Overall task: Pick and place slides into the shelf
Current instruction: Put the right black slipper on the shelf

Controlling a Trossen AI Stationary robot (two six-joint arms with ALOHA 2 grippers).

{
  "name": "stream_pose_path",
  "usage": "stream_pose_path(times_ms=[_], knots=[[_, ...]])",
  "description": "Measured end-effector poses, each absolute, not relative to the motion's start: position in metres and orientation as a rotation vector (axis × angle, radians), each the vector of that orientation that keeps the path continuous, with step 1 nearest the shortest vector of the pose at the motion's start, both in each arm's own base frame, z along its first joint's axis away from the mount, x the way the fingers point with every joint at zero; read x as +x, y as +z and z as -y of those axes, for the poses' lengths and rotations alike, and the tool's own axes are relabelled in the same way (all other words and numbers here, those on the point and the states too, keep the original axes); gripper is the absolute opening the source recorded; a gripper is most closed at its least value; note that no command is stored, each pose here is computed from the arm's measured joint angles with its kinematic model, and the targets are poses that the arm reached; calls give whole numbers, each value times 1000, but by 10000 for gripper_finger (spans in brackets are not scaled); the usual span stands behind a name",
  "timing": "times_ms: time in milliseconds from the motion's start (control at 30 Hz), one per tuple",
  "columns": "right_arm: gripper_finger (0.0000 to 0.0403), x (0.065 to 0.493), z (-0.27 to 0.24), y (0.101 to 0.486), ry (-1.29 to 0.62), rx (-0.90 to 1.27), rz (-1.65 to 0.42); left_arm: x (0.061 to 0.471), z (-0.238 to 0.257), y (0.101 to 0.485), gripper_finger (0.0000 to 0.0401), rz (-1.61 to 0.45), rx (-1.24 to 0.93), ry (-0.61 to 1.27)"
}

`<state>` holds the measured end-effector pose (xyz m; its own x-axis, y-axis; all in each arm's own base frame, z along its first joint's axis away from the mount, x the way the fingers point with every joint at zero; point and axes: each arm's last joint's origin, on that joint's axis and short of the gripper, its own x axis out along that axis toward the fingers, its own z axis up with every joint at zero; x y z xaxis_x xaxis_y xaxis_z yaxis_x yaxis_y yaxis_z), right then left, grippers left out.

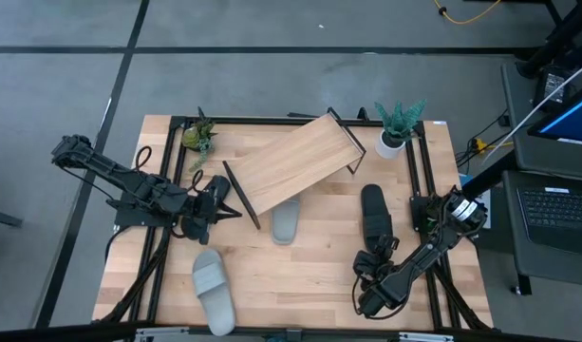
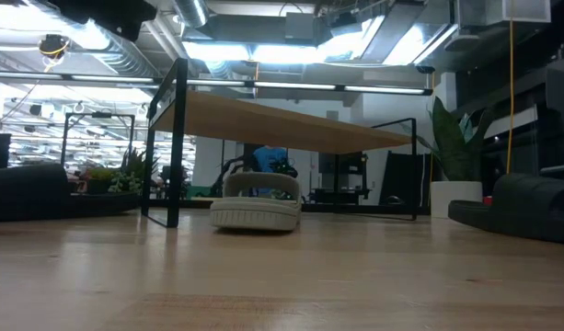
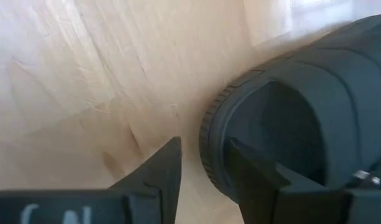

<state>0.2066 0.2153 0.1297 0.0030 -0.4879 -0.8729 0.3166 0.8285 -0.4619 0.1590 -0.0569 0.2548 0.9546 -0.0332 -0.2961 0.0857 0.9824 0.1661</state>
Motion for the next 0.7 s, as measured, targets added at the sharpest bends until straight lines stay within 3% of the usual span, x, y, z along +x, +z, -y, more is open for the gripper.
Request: stream_pose_path(times_ms=[700], knots=[[129, 199, -202, 123, -694, -200, -1492, 159, 57, 254, 0, -305, 176, -60]])
